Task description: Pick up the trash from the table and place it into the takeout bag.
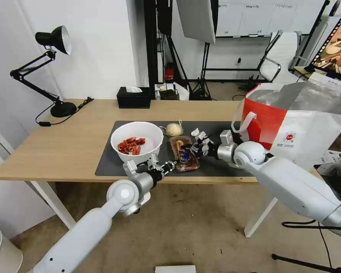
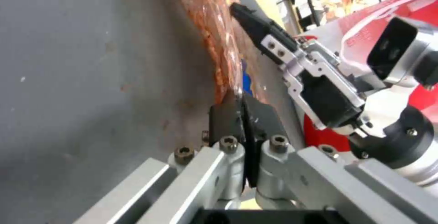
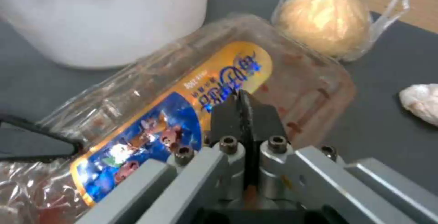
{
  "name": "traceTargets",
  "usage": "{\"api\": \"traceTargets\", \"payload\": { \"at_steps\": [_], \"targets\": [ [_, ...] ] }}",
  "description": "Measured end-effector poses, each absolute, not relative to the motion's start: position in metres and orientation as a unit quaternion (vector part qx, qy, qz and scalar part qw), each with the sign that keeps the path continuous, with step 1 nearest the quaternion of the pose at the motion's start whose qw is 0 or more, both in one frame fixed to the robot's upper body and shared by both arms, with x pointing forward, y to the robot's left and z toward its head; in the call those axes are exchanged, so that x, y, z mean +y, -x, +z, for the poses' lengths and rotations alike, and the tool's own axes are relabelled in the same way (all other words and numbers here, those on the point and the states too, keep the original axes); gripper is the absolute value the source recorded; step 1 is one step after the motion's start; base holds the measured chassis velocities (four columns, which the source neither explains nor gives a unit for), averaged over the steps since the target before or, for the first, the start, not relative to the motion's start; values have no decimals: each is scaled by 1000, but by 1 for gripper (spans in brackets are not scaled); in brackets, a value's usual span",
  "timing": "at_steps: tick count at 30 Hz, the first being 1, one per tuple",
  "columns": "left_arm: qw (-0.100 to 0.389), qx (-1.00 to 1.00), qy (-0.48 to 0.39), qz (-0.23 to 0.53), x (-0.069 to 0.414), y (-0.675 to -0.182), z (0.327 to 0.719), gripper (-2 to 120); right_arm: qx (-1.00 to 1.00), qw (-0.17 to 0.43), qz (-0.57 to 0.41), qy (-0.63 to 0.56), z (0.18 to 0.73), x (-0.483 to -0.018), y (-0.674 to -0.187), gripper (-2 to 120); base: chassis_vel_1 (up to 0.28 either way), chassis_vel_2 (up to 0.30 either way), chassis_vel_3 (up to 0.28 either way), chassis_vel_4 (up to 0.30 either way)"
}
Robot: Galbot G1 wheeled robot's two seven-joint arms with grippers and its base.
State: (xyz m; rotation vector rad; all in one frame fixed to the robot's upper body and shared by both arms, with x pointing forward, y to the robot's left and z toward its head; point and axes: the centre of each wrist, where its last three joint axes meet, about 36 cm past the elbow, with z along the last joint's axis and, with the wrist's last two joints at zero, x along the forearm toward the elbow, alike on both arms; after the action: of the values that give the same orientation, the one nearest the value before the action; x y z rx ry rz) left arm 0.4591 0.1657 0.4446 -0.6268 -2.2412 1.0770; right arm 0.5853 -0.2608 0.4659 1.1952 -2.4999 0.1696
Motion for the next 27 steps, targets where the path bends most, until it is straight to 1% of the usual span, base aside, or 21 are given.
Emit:
{"api": "traceTargets", "payload": {
  "at_steps": [1, 2, 3, 5, 6, 7, 8, 9, 10, 11, 12, 13, 14, 16, 18, 21, 22, 24, 25, 26, 27],
  "targets": [
    [282, -838, 235, 403, 166, -459, 446, 0, -890, 174, 46, -419, 468, -261, -583, 0, 0, 0, 0, 0],
    [275, -839, 238, 404, 166, -458, 451, 0, -901, 149, 11, -407, 474, -261, -578, 6, 0, 0, 0, 0],
    [275, -839, 238, 404, 166, -458, 451, 0, -901, 149, 11, -407, 474, -261, -578, 6, 0, 0, 0, 0],
    [259, -844, 246, 399, 167, -455, 461, 0, -922, 81, -51, -376, 492, -265, -565, 15, 0, 0, 0, 0],
    [259, -844, 246, 399, 167, -455, 461, 0, -922, 81, -51, -376, 492, -265, -565, 15, 0, 0, 0, 0],
    [254, -846, 250, 396, 168, -454, 465, 0, -927, 62, -65, -364, 497, -267, -560, 18, 0, 0, 0, 0],
    [244, -850, 256, 390, 168, -453, 473, 0, -933, 38, -83, -348, 503, -272, -548, 25, 0, 0, 0, 0],
    [238, -852, 260, 386, 169, -454, 477, 0, -936, 24, -93, -339, 508, -275, -539, 28, 0, 0, 0, 0],
    [224, -857, 267, 380, 170, -455, 488, 0, -940, 2, -105, -324, 514, -282, -519, 34, 0, 0, 0, 0],
    [224, -857, 267, 380, 170, -455, 488, 0, -940, 2, -105, -324, 514, -282, -519, 34, 0, 0, 0, 0],
    [209, -860, 272, 378, 171, -458, 499, 0, -943, -13, -114, -312, 517, -288, -500, 40, 0, 0, 0, 0],
    [198, -862, 274, 377, 173, -460, 506, 0, -945, -21, -119, -304, 518, -291, -487, 43, 0, 0, 0, 0],
    [198, -862, 274, 377, 173, -460, 506, 0, -945, -21, -119, -304, 518, -291, -487, 43, 0, 0, 0, 0],
    [151, -872, 281, 372, 187, -466, 535, 0, -950, -48, -127, -282, 527, -299, -454, 54, 0, 0, 0, 0],
    [146, -873, 283, 370, 188, -467, 538, 0, -950, -49, -128, -280, 526, -300, -450, 55, 0, 0, 0, 0],
    [91, -884, 305, 344, 197, -486, 581, 0, -961, -42, -107, -252, 514, -310, -398, 74, 0, 0, 0, 0],
    [91, -884, 305, 344, 197, -486, 581, 0, -961, -42, -107, -252, 514, -310, -398, 74, 0, 0, 0, 0],
    [73, -887, 319, 327, 190, -500, 601, 0, -971, -39, -66, -228, 506, -314, -377, 82, 0, 0, 0, 0],
    [59, -889, 331, 311, 179, -510, 615, 0, -977, -40, -23, -209, 501, -317, -363, 89, 0, 0, 0, 0],
    [59, -889, 331, 311, 179, -510, 615, 0, -977, -40, -23, -209, 501, -317, -363, 89, 0, 0, 0, 0],
    [50, -892, 337, 298, 171, -516, 622, 0, -979, -40, -2, -198, 496, -317, -355, 92, 0, 0, 0, 0]
  ]
}}
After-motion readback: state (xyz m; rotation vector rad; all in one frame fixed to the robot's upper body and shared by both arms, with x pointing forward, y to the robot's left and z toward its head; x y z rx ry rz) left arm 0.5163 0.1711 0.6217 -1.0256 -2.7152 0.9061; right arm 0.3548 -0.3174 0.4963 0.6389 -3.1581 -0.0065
